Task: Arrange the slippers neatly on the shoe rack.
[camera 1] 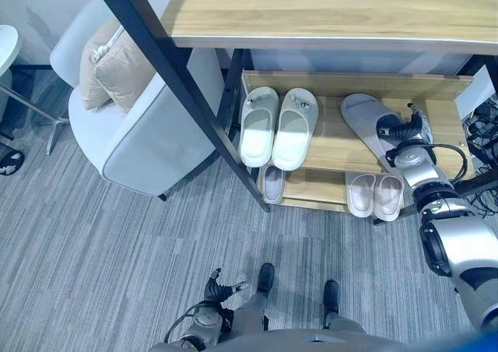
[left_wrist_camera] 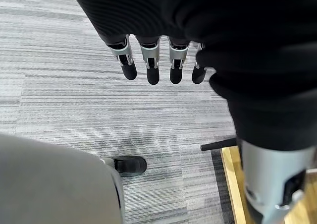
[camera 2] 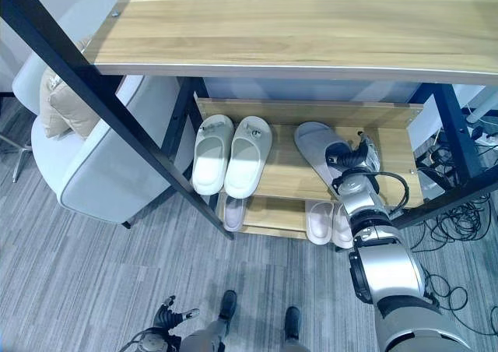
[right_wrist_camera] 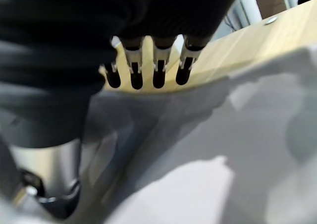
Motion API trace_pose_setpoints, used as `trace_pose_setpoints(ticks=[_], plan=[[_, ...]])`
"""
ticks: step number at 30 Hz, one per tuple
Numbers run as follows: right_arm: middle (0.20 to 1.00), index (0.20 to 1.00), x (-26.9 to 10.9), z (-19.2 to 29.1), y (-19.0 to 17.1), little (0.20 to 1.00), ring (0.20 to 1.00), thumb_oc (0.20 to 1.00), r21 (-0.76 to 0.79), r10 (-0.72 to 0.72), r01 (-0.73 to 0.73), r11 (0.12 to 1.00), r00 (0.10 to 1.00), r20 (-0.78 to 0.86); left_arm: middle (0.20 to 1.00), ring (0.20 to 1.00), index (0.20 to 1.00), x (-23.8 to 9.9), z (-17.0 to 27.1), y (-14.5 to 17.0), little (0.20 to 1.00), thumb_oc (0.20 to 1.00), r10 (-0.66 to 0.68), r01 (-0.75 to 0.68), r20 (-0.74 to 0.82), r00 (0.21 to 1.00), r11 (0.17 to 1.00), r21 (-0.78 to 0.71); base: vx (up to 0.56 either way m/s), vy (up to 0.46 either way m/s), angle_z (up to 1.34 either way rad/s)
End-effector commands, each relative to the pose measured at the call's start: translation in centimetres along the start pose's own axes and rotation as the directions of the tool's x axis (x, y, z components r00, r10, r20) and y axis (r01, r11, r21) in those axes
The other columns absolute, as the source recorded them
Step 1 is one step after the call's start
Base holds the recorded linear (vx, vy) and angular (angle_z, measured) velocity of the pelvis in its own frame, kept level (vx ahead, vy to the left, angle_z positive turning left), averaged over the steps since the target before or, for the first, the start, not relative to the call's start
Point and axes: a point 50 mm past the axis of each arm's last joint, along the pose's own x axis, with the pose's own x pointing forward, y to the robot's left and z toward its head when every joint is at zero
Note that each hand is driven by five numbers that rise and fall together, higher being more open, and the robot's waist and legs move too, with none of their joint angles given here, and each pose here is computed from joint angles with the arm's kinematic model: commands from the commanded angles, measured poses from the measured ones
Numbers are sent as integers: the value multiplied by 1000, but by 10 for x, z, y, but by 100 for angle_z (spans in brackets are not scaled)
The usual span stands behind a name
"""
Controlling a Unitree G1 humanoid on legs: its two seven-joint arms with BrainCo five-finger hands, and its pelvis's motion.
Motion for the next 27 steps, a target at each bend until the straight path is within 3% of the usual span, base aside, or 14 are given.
trace_pose_setpoints(ticks=[1,3,4,12,22,27], plan=[[1000,1000,11,25,-25,1000,1000,1000,32,-88,86,996,993,84,1000,1000,1000,-40,-84,-16,1000,1000,-69,104,-287,955,988,111,0,0,0],[1000,1000,11,28,-20,1000,1000,1000,17,-79,78,997,993,91,1000,1000,1000,-41,-85,-15,1000,1000,-67,103,-288,955,988,112,0,0,0],[200,200,9,25,-15,200,200,200,2,-66,66,998,994,86,1000,1000,1000,-42,-87,-14,1000,1000,-66,102,-292,954,988,112,19,-8,3],[200,200,0,37,0,200,200,200,63,-6,-2,998,992,125,1000,1000,1000,-44,-93,-9,1000,1000,-42,67,-311,949,995,71,3,-2,1],[200,200,-44,-62,-3,200,200,200,124,-102,106,987,994,-39,1000,1000,1000,-61,-122,2,1000,1000,-21,73,-390,921,990,119,38,-17,-1],[200,200,-64,-68,3,200,200,200,184,-102,103,978,995,-14,1000,1000,1000,-66,-130,6,1000,1000,-9,70,-425,905,989,127,47,-40,-5]])
